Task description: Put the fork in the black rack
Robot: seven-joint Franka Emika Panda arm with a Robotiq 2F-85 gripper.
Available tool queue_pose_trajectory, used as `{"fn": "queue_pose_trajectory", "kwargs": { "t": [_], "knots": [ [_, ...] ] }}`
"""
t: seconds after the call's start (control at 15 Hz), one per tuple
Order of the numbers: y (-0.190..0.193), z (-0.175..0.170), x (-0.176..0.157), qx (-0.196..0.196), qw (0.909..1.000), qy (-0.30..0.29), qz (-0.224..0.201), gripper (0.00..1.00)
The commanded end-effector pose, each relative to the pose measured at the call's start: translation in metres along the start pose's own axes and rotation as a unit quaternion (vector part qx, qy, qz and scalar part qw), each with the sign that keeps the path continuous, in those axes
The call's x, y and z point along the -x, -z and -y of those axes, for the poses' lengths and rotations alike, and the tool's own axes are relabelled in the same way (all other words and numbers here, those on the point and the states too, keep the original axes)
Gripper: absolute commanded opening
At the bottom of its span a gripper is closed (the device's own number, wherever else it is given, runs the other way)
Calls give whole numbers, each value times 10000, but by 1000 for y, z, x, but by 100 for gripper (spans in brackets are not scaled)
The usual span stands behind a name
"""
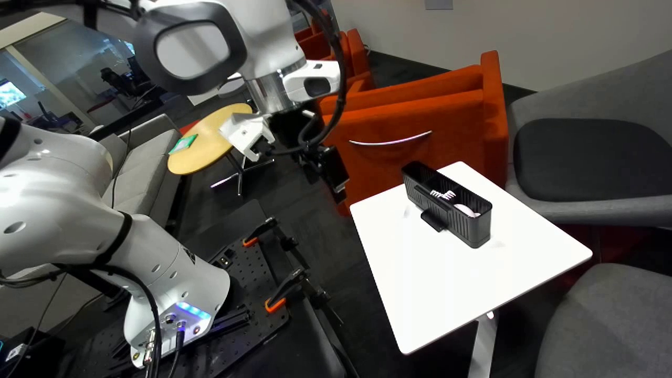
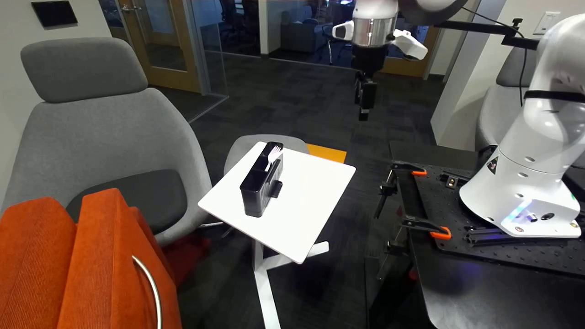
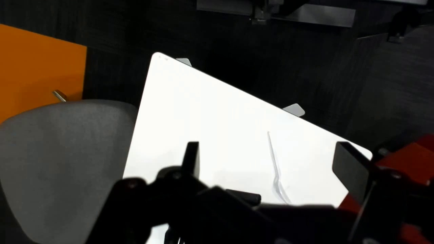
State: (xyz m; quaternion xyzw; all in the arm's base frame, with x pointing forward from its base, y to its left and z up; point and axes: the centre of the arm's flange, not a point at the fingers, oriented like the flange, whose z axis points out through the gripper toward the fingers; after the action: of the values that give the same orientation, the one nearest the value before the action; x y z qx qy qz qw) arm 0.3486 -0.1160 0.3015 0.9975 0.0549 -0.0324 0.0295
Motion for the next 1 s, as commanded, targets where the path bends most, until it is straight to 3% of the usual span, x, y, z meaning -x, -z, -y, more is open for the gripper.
{"fn": "queue_pose_trajectory", "kwargs": {
  "t": [0.0,0.27,0.47,0.93],
  "knots": [
    [-8,-2,-2,72,9999,-32,100,100],
    [-13,-2,-7,133,9998,-38,172,100],
    [-40,-10,-40,252,9996,-144,-26,100],
    [-128,9,-126,-389,9968,213,-664,100]
  ]
}}
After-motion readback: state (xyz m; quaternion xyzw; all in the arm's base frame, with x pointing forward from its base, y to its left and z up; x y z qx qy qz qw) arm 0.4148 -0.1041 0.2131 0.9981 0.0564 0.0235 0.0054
